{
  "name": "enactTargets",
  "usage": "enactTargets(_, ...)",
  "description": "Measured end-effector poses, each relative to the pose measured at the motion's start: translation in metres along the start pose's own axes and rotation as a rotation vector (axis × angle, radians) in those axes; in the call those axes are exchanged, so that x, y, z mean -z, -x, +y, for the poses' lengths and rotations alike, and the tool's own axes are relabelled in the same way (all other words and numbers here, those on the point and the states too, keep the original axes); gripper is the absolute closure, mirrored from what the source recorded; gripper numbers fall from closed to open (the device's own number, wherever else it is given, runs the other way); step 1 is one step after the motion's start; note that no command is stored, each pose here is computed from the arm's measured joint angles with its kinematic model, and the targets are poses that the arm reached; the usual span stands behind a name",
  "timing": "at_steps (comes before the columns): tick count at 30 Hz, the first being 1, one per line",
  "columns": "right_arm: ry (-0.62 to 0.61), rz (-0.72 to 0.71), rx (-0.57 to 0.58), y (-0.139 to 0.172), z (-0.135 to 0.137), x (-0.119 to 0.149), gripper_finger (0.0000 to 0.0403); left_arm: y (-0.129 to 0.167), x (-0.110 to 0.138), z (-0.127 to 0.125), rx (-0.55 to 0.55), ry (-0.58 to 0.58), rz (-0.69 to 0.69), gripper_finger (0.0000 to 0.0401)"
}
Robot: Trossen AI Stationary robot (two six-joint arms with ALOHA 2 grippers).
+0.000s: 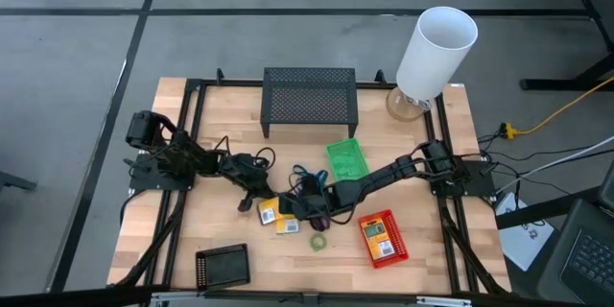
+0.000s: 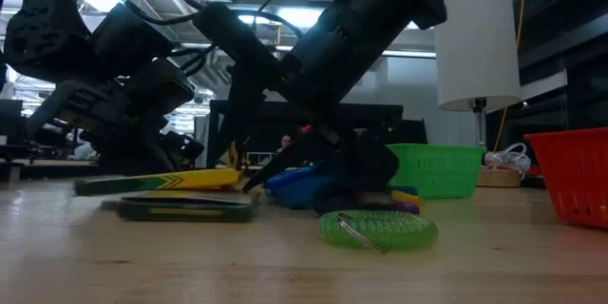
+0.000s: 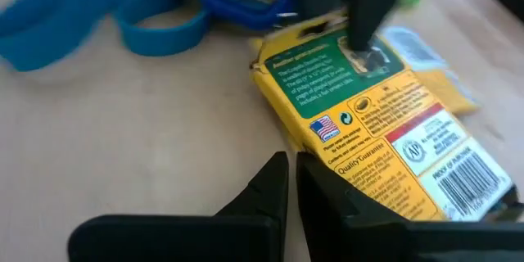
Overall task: Pick & Place Office Desk Supplies
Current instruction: Put the crayon box into the red basket
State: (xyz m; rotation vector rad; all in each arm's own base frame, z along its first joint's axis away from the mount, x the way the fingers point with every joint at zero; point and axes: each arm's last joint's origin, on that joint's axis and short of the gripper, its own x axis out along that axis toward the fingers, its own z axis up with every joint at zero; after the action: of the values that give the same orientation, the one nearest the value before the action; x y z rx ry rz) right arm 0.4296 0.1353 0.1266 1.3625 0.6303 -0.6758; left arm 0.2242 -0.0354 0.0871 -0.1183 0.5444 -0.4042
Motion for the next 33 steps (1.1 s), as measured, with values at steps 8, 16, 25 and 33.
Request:
enactTargets(8, 0.025, 0.006, -0.080, -0.0016, 0.0091, -0.0056, 0.0237, -0.0008, -0.0012, -0.0030, 0.013, -0.011, -0.011, 0.0377)
enactTargets(16, 0.046, 0.066, -0.066, -0.0011, 0.0078, -0.0020, 0.0266, -0.0006, -0.0015, -0.0024, 0.008, -0.012, -0.013, 0.0377)
enactTargets(25, 0.076, 0.112, 0.006, -0.0009, 0.0009, -0.0003, 0.0256, -0.0007, -0.0018, -0.0022, 0.005, -0.012, -0.015, 0.0377)
enactTargets(33, 0.101, 0.099, 0.010, -0.0009, 0.0003, -0.0008, 0.0352, -0.0007, -0.0013, -0.0022, 0.004, -0.013, -0.009, 0.0377)
